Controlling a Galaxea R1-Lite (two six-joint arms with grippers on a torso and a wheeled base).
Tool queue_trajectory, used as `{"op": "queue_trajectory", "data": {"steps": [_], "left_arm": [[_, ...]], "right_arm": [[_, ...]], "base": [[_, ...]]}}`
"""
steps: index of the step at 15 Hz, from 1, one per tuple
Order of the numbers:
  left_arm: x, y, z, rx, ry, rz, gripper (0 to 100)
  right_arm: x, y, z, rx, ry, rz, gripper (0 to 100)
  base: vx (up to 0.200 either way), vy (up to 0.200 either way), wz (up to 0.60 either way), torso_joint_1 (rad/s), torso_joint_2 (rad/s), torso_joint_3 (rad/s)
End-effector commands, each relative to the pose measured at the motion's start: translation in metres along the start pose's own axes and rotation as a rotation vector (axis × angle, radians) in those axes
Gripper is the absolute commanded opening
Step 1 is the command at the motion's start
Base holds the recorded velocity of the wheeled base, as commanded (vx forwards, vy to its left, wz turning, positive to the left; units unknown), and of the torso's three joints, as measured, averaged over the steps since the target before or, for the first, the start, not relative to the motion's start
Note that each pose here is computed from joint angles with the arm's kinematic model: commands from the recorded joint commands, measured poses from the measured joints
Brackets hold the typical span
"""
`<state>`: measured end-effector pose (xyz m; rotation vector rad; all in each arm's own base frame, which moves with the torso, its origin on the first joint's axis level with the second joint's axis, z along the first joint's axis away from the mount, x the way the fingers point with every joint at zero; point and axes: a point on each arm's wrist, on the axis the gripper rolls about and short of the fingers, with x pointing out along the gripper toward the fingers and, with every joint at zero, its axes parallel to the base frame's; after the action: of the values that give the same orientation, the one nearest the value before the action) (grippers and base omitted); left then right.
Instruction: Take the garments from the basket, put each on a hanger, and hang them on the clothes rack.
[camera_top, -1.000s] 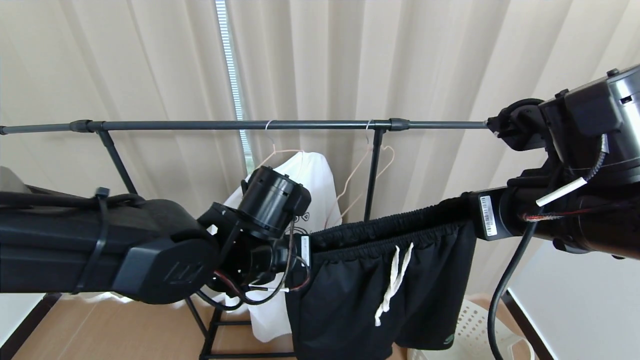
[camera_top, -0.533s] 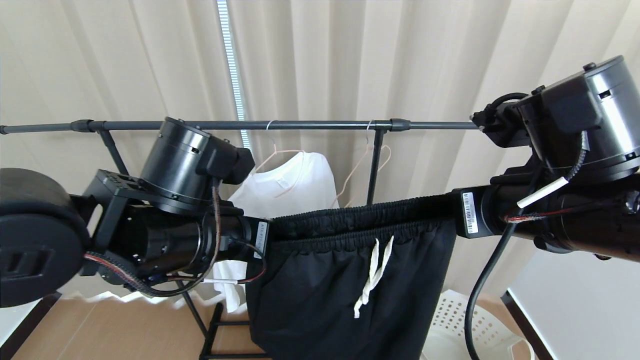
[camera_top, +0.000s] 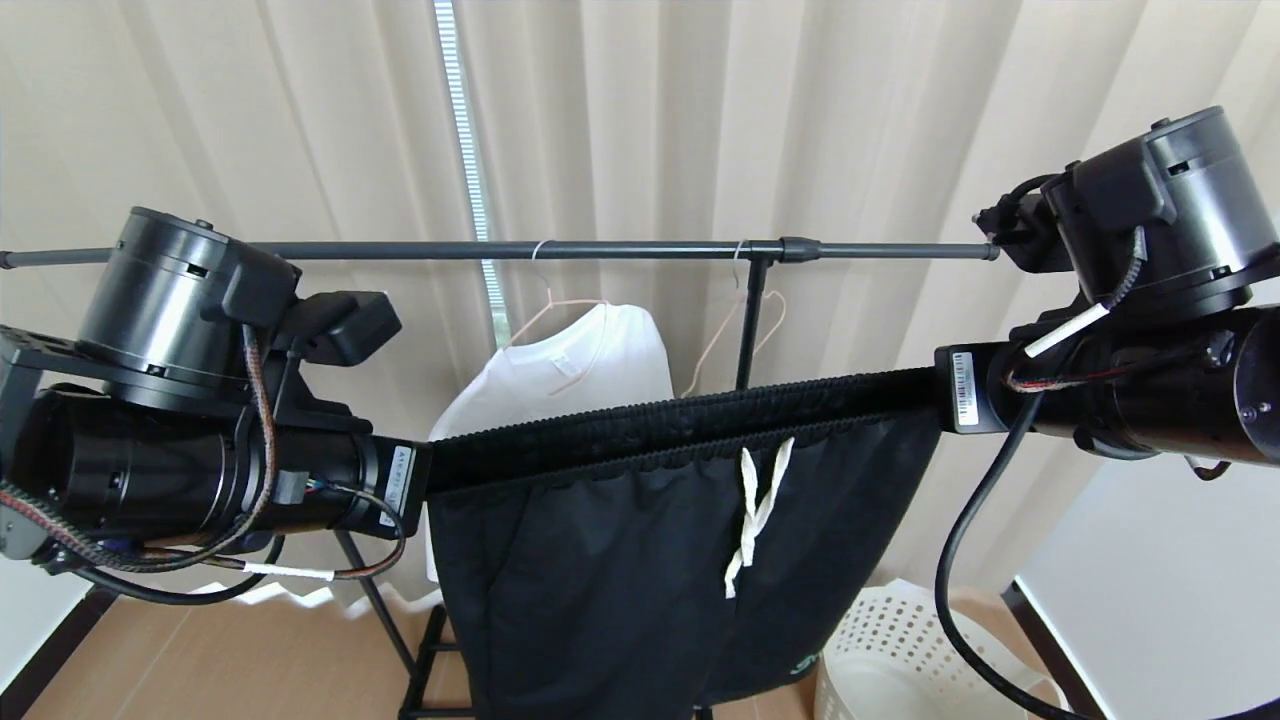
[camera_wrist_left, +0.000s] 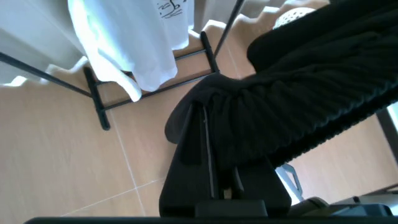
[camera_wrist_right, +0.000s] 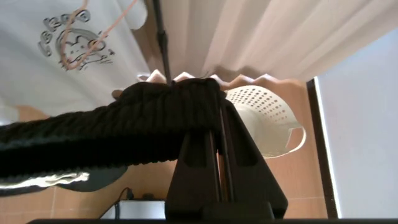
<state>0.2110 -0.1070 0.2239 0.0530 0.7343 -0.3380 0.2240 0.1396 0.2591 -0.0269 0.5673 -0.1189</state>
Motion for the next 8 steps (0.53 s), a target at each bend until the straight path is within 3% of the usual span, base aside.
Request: {"op": "queue_trajectory", "data": {"steps": [1,4,8], "left_arm": [[-0.003,0.007,0.003,-0.018,-0.018,-0.012,0],[-0.006,0.002,0.016,0.02,-0.066,-0.077,0],[0.019,-0.009,0.044,0.031,-0.121,-0.119,0]], "right_arm": [[0.001,-0.004,0.0,0.004,0.003,-0.014,0],[-0.015,0.006,-0.012,-0.072,0.037,0.036,0],[-0.039,0.019,-0.027,-0.175,0.073,0.116,0]], "base": [[0.0,0.0,0.0,0.0,0.0,0.0],[0.0,0.0,0.0,0.0,0.0,0.0],[0.0,0.0,0.0,0.0,0.0,0.0]]}}
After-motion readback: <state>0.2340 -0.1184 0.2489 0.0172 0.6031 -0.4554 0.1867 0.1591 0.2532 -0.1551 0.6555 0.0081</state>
